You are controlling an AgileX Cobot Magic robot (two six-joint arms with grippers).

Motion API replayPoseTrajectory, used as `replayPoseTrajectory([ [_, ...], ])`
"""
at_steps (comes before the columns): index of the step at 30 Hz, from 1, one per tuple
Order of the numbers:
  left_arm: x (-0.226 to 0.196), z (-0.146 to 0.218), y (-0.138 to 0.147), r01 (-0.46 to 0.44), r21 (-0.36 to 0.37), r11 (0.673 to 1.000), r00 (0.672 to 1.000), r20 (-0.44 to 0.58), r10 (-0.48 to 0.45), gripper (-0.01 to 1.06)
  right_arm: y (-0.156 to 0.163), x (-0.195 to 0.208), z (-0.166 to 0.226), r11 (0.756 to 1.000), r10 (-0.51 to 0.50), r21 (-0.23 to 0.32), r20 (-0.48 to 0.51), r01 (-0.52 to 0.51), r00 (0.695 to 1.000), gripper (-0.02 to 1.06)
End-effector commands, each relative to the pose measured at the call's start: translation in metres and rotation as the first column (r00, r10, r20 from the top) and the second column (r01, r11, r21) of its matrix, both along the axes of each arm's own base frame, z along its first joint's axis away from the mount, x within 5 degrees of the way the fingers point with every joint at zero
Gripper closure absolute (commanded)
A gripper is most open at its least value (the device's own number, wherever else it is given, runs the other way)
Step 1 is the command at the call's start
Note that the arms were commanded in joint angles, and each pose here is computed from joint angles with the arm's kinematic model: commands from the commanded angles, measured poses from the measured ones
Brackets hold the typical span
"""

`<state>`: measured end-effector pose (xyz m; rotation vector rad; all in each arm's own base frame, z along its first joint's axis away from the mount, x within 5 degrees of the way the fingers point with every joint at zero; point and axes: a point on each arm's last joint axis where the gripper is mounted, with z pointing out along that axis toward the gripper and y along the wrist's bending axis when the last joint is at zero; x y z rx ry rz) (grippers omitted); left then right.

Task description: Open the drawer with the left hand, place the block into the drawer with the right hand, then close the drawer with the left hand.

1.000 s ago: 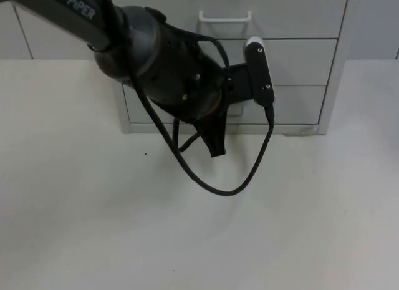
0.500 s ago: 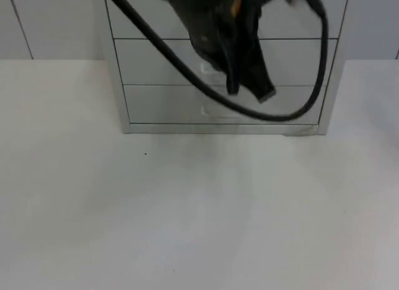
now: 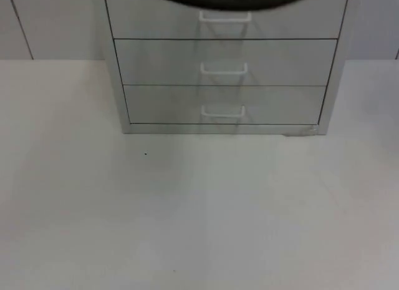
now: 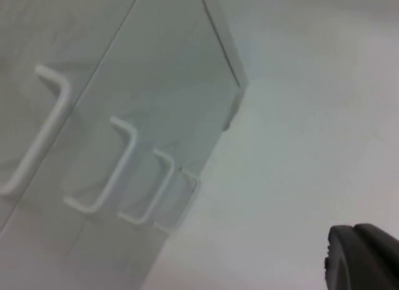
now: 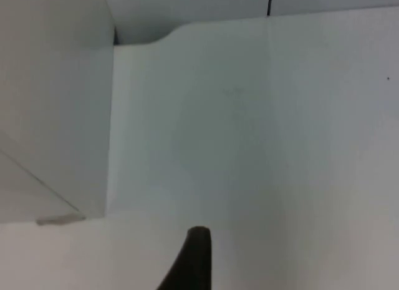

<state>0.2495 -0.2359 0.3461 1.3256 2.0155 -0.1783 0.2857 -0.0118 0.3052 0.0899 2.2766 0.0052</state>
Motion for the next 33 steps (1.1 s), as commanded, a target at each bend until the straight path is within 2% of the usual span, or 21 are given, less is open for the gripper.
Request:
replayPoseTrajectory([
  [1, -0.01, 0.012, 0.006, 0.006, -0.023, 1.0, 1.0, -0.017, -0.007, 1.05, 0.003, -0.002, 0.005, 0.999, -0.017, 0.053, 0.03, 0.015, 0.999, 0.23],
  [5, -0.024, 0.031, 0.017, 0.006, -0.064, 0.998, 1.0, -0.009, -0.006, 1.05, 0.006, -0.011, 0.011, 0.997, -0.012, 0.076, 0.019, 0.01, 1.0, 0.23],
  [8, -0.038, 0.051, 0.028, 0.011, -0.121, 0.993, 1.0, 0.018, -0.009, 1.05, 0.009, -0.024, 0.023, 0.997, 0.055, 0.043, 0.041, -0.057, 0.998, 0.23],
  [10, -0.05, 0.066, 0.038, 0.014, -0.169, 0.986, 0.999, 0.046, -0.007, 1.05, 0.011, -0.035, 0.036, 0.996, 0.081, 0.037, 0.082, -0.084, 0.993, 0.23],
  [13, -0.059, 0.078, 0.046, 0.018, -0.197, 0.98, 0.997, 0.071, -0.004, 1.05, 0.013, -0.048, 0.048, 0.994, 0.089, 0.045, 0.13, -0.095, 0.988, 0.23],
  [16, -0.074, 0.088, 0.057, 0.028, -0.249, 0.968, 0.997, 0.08, -0.008, 1.05, 0.016, -0.07, 0.068, 0.99, 0.132, 0.018, 0.207, -0.138, 0.97, 0.23],
  [18, -0.079, 0.089, 0.061, 0.029, -0.256, 0.966, 0.997, 0.083, -0.008, 1.05, 0.018, -0.079, 0.074, 0.988, 0.146, 0.009, 0.232, -0.153, 0.962, 0.23],
  [20, -0.089, 0.087, 0.069, 0.032, -0.281, 0.959, 0.997, 0.071, -0.013, 1.05, 0.02, -0.097, 0.086, 0.983, 0.182, -0.015, 0.281, -0.185, 0.942, 0.23],
  [23, -0.104, 0.077, 0.081, 0.03, -0.318, 0.948, 0.998, 0.068, -0.008, 1.05, 0.026, -0.123, 0.099, 0.971, 0.23, -0.02, 0.335, -0.237, 0.914, 0.23],
  [24, -0.104, 0.077, 0.081, 0.03, -0.318, 0.948, 0.998, 0.068, -0.008, 1.05, 0.026, -0.123, 0.099, 0.971, 0.23, -0.02, 0.335, -0.237, 0.914, 0.23],
  [28, -0.126, 0.058, 0.1, 0.021, -0.372, 0.928, 0.998, 0.067, 0.004, 1.05, 0.032, -0.153, 0.103, 0.955, 0.287, -0.04, 0.384, -0.295, 0.877, 0.23],
  [33, -0.15, 0.039, 0.122, -0.001, -0.416, 0.909, 0.997, 0.067, 0.032, 1.05, 0.035, -0.181, 0.091, 0.945, 0.316, -0.055, 0.402, -0.322, 0.86, 0.23],
])
